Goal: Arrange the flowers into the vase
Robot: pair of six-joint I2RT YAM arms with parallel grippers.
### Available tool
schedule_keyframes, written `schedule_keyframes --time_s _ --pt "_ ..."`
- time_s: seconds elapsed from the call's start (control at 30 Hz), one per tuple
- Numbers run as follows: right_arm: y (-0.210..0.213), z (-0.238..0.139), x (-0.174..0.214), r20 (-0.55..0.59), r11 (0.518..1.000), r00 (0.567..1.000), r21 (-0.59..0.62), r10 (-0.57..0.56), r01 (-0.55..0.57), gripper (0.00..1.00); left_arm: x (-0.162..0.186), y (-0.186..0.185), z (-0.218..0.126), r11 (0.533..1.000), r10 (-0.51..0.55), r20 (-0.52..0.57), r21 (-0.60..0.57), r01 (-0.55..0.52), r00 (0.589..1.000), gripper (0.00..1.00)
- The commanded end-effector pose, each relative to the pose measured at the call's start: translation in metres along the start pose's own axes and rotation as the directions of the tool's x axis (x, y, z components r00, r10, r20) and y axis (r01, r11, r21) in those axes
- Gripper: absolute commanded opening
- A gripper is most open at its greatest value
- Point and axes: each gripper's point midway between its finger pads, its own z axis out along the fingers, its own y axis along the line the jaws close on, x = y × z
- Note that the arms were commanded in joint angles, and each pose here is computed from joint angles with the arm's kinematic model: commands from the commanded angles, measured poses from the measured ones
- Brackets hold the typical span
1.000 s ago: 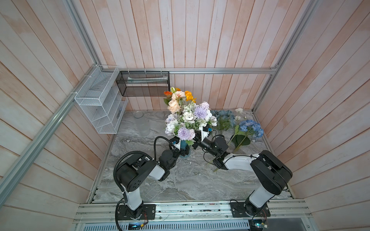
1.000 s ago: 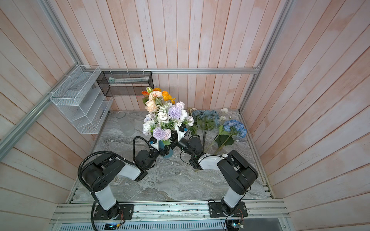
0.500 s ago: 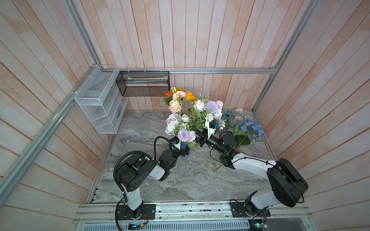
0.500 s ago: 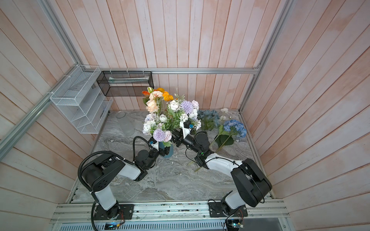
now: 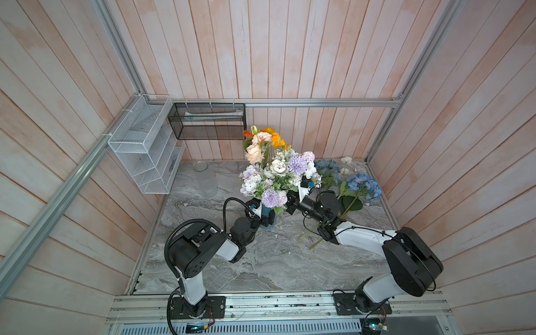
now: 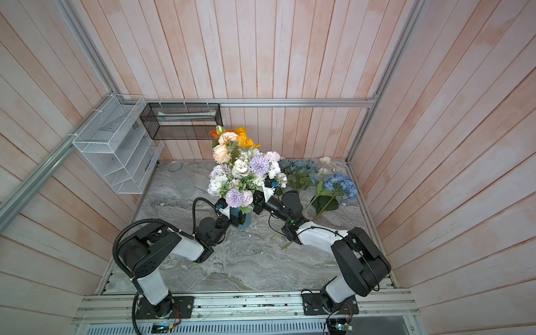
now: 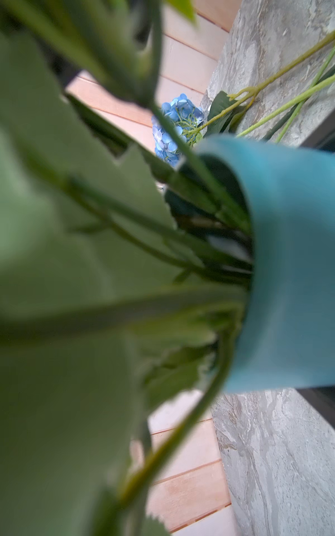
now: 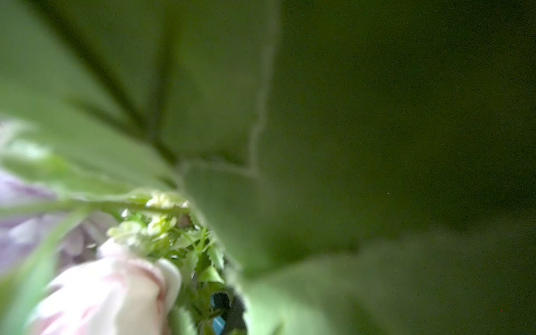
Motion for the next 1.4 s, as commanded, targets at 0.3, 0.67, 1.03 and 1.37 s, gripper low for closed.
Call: schedule_keyframes --time_s 0.3,0.67,1.03,1.37 --pt "0.007 0.011 0.048 -0.171 0.999 0.985 -0.037 -0.018 0.012 0.07 -0.016 0.001 0.005 1.000 0.010 0.040 -0.002 -0.010 0.999 0.65" --pt "0.007 -0.026 0.051 -0.250 0.999 0.968 -0.041 0.021 -0.032 0.42 -0.017 0.005 0.006 1.000 0.004 0.036 -0.014 -0.004 0.999 0.65" --pt "0.002 -0.061 -0.002 -0.051 0.998 0.998 -0.033 0.047 -0.048 0.48 -0.017 0.006 0.009 1.000 0.013 0.023 -0.020 -0.012 1.000 0.65" --pt "-0.018 -0.041 -0.037 0.122 1.000 0.992 0.004 0.017 -0.018 0.44 -0.010 0.008 0.005 1.000 0.004 -0.002 -0.026 -0.004 1.000 0.65"
